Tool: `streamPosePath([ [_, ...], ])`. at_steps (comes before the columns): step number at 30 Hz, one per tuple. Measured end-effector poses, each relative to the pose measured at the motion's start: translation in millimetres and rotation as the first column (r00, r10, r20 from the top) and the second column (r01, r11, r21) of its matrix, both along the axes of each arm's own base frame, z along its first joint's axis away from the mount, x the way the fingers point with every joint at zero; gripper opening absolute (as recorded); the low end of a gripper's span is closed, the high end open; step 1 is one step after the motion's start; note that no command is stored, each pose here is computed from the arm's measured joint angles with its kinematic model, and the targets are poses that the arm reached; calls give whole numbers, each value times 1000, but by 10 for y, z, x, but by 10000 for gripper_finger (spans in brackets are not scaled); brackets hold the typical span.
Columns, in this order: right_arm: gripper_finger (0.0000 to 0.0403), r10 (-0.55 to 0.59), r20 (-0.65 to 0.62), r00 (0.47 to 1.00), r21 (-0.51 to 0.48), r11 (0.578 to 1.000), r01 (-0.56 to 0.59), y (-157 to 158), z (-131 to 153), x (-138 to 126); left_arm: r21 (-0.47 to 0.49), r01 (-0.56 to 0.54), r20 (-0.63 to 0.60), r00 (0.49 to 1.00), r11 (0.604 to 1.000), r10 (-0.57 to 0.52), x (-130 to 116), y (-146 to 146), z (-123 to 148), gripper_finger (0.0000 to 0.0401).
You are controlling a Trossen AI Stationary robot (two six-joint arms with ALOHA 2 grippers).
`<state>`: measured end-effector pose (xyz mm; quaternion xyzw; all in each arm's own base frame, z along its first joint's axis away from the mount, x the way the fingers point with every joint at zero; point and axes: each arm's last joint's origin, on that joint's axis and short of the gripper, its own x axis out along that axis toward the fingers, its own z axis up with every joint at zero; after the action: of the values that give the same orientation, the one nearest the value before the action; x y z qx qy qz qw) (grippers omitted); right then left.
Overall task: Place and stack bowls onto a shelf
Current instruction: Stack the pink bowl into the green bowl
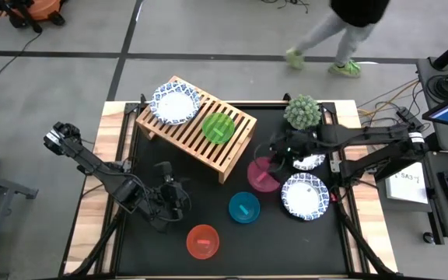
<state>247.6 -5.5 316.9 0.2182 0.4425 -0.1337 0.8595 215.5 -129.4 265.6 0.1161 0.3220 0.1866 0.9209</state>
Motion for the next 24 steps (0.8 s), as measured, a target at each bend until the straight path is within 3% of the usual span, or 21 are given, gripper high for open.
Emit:
streamPosePath([
  [7,8,-71,175,982,2,997,72,-186,590,238,121,-56,10,998,991,55,-37,53,-2,176],
  [11,8,-137,207,969,8,990,139,-425,762,429,156,-47,-6,999,987,49,-49,63,-2,176],
  [18,8,-200,200,959,87,979,186,-933,851,753,195,-44,-63,996,980,57,-109,106,-21,176],
  [24,8,-231,135,964,87,971,221,-1280,833,996,190,-49,-89,994,980,67,-159,113,-40,176],
])
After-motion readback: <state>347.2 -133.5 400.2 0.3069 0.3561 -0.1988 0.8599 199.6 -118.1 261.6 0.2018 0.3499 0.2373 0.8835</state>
